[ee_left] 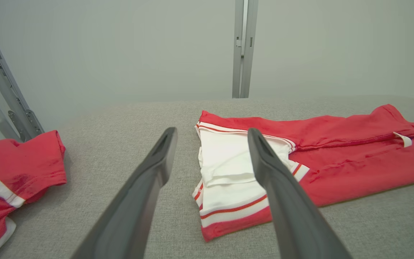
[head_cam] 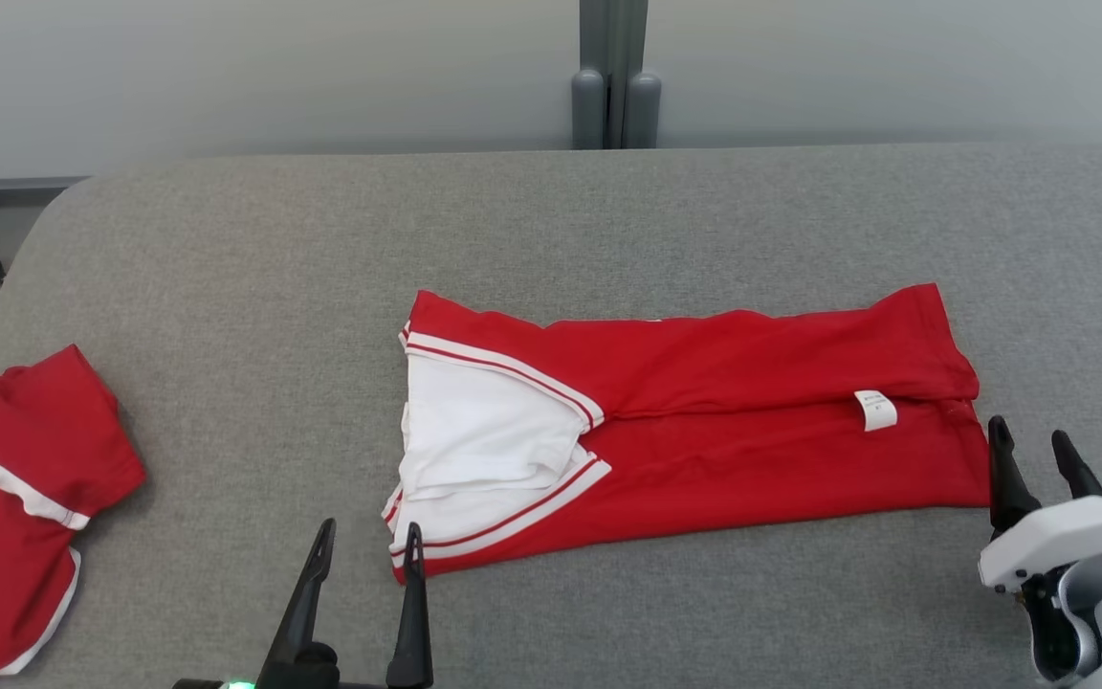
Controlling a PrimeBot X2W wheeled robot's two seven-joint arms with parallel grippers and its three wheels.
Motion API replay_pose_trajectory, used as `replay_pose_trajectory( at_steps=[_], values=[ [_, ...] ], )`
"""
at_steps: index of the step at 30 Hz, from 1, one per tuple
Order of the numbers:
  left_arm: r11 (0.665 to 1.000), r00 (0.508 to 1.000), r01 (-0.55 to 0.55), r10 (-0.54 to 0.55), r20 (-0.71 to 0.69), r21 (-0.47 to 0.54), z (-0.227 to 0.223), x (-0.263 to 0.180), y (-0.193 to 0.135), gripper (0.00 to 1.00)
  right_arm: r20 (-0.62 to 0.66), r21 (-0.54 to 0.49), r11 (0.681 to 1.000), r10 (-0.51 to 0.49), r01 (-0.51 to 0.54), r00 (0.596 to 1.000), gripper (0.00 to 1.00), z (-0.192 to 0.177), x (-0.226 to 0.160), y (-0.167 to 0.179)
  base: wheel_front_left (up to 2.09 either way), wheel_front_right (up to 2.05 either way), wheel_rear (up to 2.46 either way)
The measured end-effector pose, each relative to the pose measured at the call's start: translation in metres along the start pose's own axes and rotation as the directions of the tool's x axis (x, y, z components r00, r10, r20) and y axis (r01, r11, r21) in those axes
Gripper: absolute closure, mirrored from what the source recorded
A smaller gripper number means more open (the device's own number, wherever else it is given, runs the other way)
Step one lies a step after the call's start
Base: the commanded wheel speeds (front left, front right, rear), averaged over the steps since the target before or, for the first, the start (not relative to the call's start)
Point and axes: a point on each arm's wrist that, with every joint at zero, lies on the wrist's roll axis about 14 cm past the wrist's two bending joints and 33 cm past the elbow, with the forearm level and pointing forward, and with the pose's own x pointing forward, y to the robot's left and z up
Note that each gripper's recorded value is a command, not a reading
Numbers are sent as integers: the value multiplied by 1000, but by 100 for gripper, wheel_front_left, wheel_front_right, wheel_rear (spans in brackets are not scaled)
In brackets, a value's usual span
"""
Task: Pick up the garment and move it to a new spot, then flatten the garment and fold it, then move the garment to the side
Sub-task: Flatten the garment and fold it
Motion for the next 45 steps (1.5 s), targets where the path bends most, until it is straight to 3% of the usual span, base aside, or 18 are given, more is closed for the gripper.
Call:
replay_pose_trajectory(
  at_steps=[9, 20, 21, 22, 23, 29, 32, 40, 45],
  values=[
    [1000, 999, -16, 16, -44, 1, -14, 3, 2, 0, -177, -31, 999, -44, 39, 983, 0, -15, 53, -2, 0, 0, 0],
    [998, 996, -54, 53, -76, -11, -23, 9, 10, 0, -318, -71, 995, -90, 71, 944, 0, -62, 63, -5, 0, 0, 0],
    [998, 995, -58, 57, -77, -10, -23, 9, 11, 0, -323, -68, 995, -88, 69, 942, 6, -64, 63, -3, 0, 0, 0],
    [998, 995, -60, 59, -78, -9, -23, 10, 12, 0, -327, -65, 996, -85, 67, 941, 57, -67, 63, -2, 0, 0, 0],
    [998, 995, -61, 60, -80, -9, -24, 10, 12, 0, -325, -63, 996, -85, 68, 942, 100, -67, 63, -1, 0, 0, 0],
    [999, 996, -50, 49, -75, -11, -23, 16, 10, 0, -316, -76, 996, -78, 56, 946, 100, -67, 64, -1, 0, 0, 0],
    [999, 996, -47, 46, -76, -11, -24, 17, 9, 0, -300, -154, 987, -85, 40, 950, 100, -59, 65, -12, 0, 0, 0],
    [1000, 997, -10, 10, -77, -1, -26, 23, 2, 0, -220, -374, 921, -201, 108, 955, 100, -9, 66, -81, 0, 0, 0],
    [1000, 997, 17, -16, -75, 10, -27, 28, -2, 0, -137, -430, 891, -225, 147, 965, 100, 29, 71, -97, 0, 0, 0]
  ],
)
